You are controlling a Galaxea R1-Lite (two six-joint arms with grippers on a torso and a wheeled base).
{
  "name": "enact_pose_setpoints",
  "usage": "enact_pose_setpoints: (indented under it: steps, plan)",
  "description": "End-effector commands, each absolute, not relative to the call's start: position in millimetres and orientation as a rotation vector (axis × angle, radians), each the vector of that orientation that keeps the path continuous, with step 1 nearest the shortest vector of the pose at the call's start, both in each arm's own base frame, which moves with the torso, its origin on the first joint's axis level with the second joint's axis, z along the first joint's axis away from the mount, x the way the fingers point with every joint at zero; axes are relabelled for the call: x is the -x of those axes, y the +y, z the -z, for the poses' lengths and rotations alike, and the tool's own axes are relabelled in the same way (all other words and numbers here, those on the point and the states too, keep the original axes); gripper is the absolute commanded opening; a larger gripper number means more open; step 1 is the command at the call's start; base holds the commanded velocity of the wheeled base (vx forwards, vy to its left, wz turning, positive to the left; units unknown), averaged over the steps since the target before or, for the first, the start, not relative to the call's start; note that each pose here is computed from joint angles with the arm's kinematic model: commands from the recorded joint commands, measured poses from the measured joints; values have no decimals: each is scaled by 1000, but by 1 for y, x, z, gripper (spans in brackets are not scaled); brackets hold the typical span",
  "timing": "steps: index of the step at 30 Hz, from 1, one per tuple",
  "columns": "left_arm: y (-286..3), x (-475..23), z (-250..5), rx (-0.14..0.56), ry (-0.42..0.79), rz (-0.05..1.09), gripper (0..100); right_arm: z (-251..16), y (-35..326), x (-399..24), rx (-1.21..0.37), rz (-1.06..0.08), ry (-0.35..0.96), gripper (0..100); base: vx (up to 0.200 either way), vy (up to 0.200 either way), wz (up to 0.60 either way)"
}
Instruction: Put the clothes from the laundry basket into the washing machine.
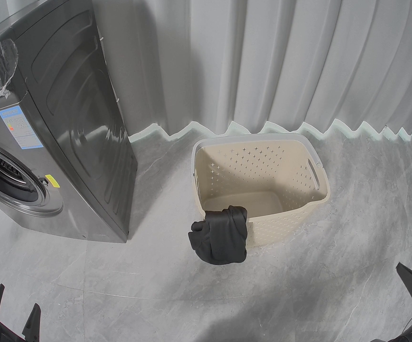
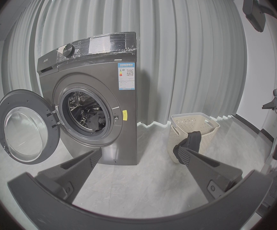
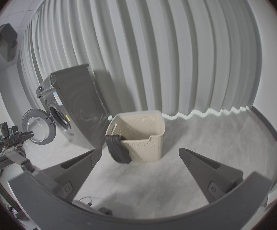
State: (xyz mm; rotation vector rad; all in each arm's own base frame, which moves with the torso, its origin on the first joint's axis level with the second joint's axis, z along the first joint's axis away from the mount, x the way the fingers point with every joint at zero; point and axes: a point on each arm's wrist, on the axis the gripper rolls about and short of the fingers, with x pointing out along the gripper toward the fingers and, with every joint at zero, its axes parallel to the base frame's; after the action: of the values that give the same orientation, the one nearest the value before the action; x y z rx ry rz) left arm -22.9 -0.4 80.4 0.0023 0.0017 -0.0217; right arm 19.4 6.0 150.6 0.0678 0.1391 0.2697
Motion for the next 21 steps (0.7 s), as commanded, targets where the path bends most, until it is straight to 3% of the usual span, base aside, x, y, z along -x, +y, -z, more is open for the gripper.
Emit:
enact_pose_setpoints:
  steps: [1,9,21]
  plan:
    - [0,23,-76,-2,2,21,100,-141,11,-62,-107,-347,395,100,0,0,0]
    - [0,23,-76,-2,2,21,100,-133,31,-104,-80,-481,512,100,0,0,0]
    - [0,23,-76,2,2,23,100,-116,74,-144,-112,-495,596,100,0,0,0]
